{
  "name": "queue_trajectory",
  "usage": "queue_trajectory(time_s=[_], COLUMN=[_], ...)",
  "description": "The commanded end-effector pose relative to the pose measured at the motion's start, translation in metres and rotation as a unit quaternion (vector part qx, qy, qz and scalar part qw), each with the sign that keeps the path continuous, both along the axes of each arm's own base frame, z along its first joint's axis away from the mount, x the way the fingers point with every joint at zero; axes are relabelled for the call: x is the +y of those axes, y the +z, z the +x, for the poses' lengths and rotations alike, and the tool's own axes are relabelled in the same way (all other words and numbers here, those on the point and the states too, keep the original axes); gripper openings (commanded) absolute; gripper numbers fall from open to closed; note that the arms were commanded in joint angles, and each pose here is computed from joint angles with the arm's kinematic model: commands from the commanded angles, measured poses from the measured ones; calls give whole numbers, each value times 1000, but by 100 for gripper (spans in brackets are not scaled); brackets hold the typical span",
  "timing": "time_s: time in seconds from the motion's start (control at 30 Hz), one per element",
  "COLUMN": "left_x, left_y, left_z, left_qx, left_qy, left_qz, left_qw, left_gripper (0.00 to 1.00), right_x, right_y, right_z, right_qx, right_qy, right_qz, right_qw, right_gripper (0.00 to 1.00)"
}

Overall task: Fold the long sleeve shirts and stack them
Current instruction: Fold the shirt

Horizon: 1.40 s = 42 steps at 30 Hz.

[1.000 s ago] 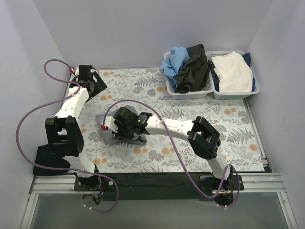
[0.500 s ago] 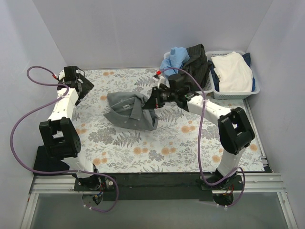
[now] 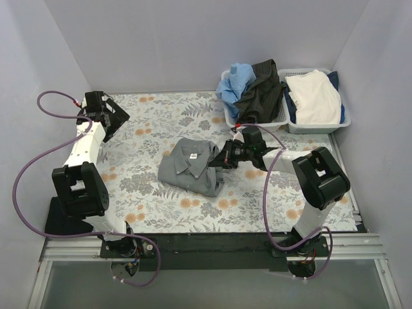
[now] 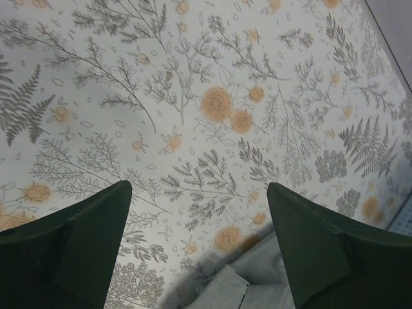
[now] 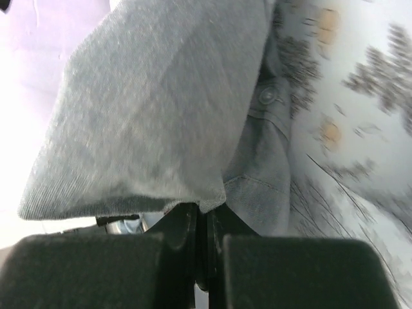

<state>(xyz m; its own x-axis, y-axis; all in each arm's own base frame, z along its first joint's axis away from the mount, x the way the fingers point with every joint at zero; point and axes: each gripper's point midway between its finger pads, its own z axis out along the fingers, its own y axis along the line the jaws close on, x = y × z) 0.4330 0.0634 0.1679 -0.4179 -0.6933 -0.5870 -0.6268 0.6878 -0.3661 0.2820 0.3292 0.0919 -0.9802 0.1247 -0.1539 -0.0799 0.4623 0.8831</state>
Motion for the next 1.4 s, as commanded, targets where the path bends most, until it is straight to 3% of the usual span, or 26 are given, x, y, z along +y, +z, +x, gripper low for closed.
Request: queue_trajectory(time_s=[0.0,0.2,0.4,0.47,0.5,0.53,0.63,0.7,0.83,0.97,1.03,1.2,1.37], left_x=[-33,-55,-108,-121,-129,-133,-139,-139,-152,-166,-176,-185,-171], left_y=[13,-11,-23,-36,-41,-47,-54,-59,-62,-70,-74,-77,-80], left_z=[-4,-19,-31,-38,-41,-43,-40,-38,-30,-24,-22,-16,-8], left_qx=[-37,-18,-15,-4,1,3,6,11,14,24,29,29,41], left_qy=[-83,-122,-216,-234,-244,-248,-253,-253,-271,-285,-292,-290,-242], left_qz=[-45,-83,-117,-127,-132,-134,-138,-140,-140,-140,-139,-143,-122], left_qw=[995,989,969,964,961,959,957,957,952,948,946,946,962], left_gripper=[87,86,86,86,86,86,86,86,86,86,86,86,88], right_x=[-24,-44,-54,-57,-62,-64,-96,-131,-179,-187,-178,-90,-17], right_y=[21,43,64,60,45,48,32,19,25,47,52,67,44], right_z=[18,29,48,53,51,57,57,50,43,45,49,55,47], right_qx=[-28,-3,5,4,22,-2,-18,-10,-33,-89,-131,-236,-267], right_qy=[-78,-163,-232,-236,-242,-237,-264,-304,-341,-318,-268,-101,28], right_qz=[11,64,86,67,30,6,-121,-213,-328,-383,-413,-423,-405], right_qw=[996,984,969,969,970,972,957,929,880,863,861,869,874], right_gripper=[1,1,1,16,21,29,38,41,43,42,42,43,52])
